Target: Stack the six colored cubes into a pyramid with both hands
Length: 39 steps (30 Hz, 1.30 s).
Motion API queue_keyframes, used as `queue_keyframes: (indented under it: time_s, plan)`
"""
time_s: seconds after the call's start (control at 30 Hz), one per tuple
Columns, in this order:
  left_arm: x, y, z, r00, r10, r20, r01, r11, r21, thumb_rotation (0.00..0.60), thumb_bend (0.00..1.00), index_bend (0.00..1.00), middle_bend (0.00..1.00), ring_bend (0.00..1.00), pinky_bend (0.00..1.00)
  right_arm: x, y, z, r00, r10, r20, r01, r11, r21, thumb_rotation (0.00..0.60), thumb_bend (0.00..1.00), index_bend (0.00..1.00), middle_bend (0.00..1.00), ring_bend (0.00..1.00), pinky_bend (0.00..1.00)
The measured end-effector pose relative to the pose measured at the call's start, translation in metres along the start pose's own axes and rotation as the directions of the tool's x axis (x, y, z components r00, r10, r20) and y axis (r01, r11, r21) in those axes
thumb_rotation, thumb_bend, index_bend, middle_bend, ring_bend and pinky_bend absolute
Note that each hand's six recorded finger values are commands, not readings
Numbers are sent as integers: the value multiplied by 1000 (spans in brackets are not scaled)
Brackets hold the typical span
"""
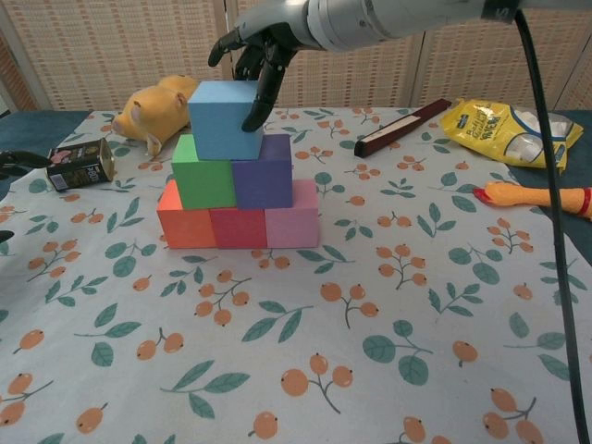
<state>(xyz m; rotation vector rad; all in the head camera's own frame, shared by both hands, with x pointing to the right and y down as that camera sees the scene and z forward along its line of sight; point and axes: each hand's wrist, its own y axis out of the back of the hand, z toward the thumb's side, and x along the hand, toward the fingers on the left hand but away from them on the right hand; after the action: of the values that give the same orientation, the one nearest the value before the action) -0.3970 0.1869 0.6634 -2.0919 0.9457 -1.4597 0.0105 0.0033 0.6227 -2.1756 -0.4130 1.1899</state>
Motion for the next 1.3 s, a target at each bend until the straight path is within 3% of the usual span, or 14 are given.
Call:
queue_keyframes:
  time_s: [0.37,1.0,1.3]
  plan:
    - [1,1,1,1000,3,1,-3,1000,2,600,403,20,0,0,15,1,0,1,1000,-1,-16,1,1000,4,600,120,38,295,160,255]
    - [2,-1,2,1000,-2,2,2,1000,3,600,403,20,0,0,15,0,-5,0,1000,13,-13,-13,1000,22,600,121,10,293,153,222]
    - [3,-1,3,1000,-2,6,2,1000,5,600,403,19,0,0,14,2,-4,1,1000,9,-20,-8,1000,21,600,101,0,186,94,191]
